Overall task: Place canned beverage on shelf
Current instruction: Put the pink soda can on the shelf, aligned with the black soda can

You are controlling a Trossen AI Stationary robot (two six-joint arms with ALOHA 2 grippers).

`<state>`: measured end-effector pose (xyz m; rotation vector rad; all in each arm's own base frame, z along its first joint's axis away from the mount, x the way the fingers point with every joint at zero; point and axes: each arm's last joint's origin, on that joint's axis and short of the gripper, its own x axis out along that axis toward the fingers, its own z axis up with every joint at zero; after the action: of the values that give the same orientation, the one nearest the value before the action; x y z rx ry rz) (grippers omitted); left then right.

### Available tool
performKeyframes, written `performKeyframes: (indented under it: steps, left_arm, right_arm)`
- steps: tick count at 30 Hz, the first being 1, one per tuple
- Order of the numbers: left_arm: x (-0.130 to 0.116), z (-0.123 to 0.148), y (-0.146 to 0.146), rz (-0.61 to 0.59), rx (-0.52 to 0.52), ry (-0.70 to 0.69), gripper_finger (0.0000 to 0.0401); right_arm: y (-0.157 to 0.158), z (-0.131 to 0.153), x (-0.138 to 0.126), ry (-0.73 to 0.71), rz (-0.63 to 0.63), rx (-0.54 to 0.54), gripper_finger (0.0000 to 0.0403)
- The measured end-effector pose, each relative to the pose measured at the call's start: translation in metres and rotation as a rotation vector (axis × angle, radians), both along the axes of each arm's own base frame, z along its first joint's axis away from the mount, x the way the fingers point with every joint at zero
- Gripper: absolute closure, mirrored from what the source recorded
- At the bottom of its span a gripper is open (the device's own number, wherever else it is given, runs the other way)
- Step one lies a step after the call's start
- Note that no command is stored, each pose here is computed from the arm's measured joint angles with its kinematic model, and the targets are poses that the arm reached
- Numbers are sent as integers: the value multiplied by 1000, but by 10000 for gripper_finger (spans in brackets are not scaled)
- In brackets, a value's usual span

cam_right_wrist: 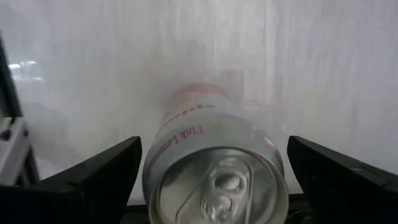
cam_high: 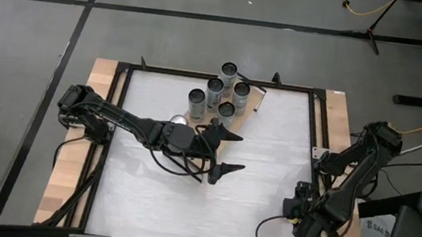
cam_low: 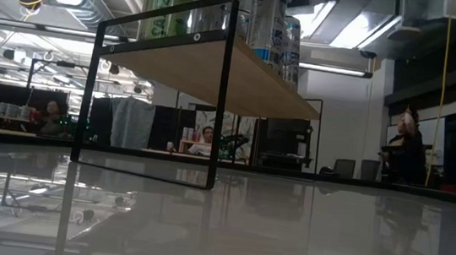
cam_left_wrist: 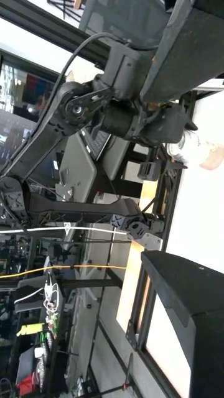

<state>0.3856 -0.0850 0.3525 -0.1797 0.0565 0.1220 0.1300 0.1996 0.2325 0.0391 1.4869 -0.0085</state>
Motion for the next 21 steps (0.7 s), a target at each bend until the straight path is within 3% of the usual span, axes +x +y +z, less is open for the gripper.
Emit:
performKeyframes:
  steps: [6, 13, 15, 21]
  left_arm:
    - [0, 0, 0, 0, 0, 0, 1]
    - [0, 0, 0, 0, 0, 0, 1]
    - [0, 0, -1, -3, -1, 0, 1]
    - [-3, 0, -10, -12, -1, 0, 1]
  right_arm:
    - [3, -7, 2, 17, 17, -27, 26]
    - [3, -6, 2, 16, 45, -28, 106]
    - [3, -6, 2, 14, 76, -29, 124]
    - [1, -6, 5, -9, 265, -61, 123]
